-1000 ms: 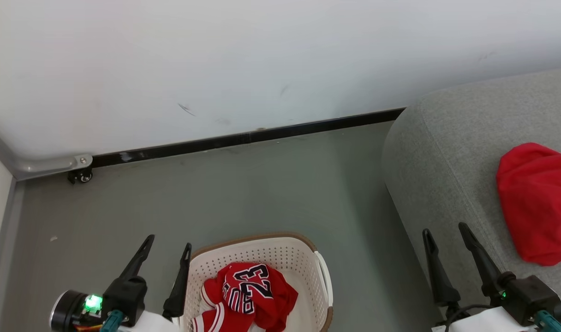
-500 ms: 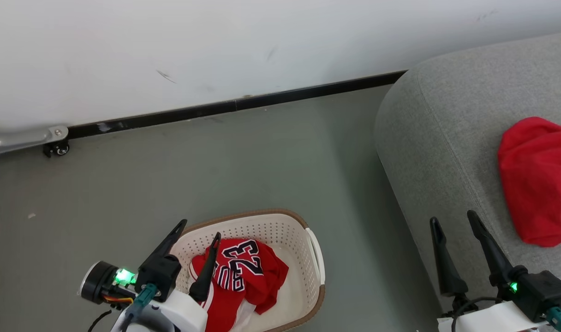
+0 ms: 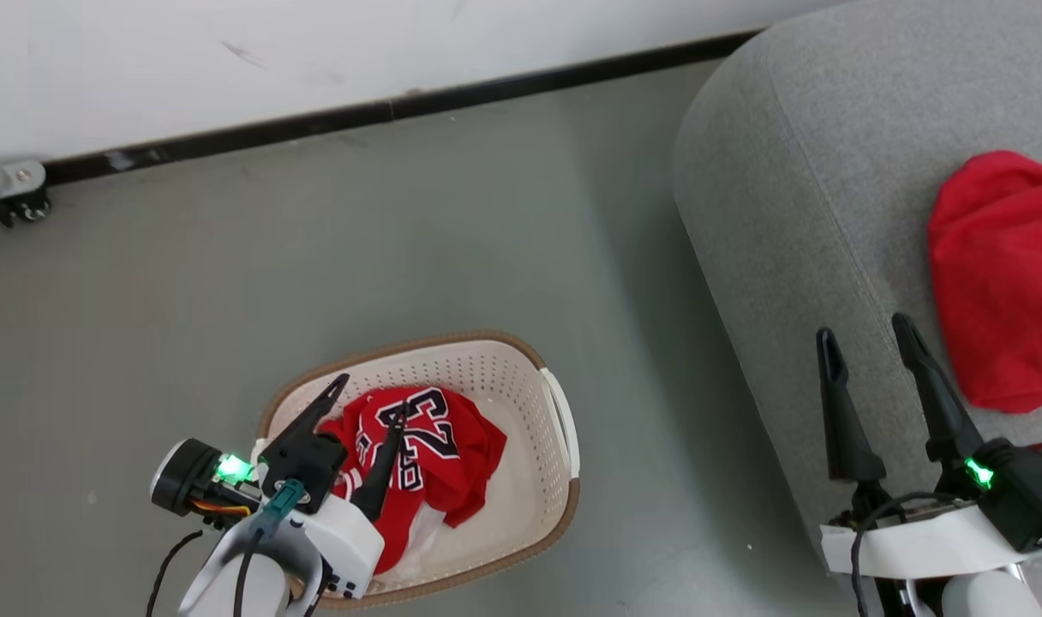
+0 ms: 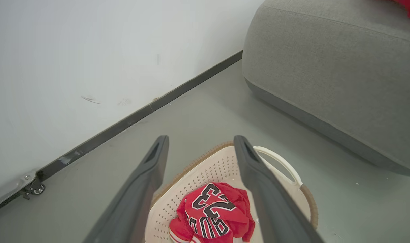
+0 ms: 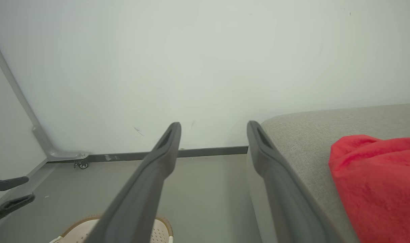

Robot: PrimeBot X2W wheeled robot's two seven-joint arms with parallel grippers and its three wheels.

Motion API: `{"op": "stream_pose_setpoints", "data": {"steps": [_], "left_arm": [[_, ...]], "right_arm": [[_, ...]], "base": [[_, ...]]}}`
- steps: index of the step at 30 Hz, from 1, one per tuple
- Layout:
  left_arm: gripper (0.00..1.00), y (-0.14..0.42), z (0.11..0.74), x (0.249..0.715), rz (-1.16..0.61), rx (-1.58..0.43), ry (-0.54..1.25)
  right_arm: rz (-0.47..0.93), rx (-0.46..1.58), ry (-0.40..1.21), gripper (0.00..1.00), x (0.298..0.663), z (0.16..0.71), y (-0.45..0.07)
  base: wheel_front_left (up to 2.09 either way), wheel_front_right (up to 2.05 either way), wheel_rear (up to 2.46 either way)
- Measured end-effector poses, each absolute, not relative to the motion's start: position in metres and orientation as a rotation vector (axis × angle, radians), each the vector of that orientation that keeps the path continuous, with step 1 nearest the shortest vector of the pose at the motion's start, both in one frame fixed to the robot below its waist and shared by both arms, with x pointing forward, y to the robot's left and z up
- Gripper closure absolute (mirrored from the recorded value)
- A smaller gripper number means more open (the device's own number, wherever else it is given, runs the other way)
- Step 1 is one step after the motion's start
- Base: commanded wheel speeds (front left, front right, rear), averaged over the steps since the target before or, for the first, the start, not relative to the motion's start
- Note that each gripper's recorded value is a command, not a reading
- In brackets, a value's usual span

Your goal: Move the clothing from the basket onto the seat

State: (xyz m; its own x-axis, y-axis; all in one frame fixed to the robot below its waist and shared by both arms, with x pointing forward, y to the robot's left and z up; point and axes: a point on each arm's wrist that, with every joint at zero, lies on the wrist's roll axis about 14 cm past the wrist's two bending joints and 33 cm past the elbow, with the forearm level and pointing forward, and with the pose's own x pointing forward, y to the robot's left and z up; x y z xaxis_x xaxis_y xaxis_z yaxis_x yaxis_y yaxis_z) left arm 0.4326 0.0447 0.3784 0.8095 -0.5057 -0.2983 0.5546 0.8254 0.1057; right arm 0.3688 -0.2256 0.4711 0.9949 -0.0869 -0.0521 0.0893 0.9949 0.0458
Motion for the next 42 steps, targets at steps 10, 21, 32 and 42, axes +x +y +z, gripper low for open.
{"op": "stream_pose_setpoints", "data": {"steps": [10,21,32,42], "left_arm": [[0.00,0.042,0.327,0.439,-0.604,0.224,0.385],[0.00,0.038,0.280,0.445,-0.649,0.265,0.488],[0.00,0.033,0.236,0.444,-0.697,0.292,0.580],[0.00,0.029,0.201,0.442,-0.750,0.342,0.638]], "right_arm": [[-0.087,0.041,0.073,0.00,0.388,0.460,-0.227],[-0.097,0.035,0.089,0.00,0.406,0.446,-0.232],[-0.121,0.036,0.118,0.00,0.420,0.429,-0.242],[-0.132,0.029,0.142,0.00,0.429,0.414,-0.248]], "base": [[0.00,0.00,0.00],[0.00,0.00,0.00],[0.00,0.00,0.00],[0.00,0.00,0.00]]}}
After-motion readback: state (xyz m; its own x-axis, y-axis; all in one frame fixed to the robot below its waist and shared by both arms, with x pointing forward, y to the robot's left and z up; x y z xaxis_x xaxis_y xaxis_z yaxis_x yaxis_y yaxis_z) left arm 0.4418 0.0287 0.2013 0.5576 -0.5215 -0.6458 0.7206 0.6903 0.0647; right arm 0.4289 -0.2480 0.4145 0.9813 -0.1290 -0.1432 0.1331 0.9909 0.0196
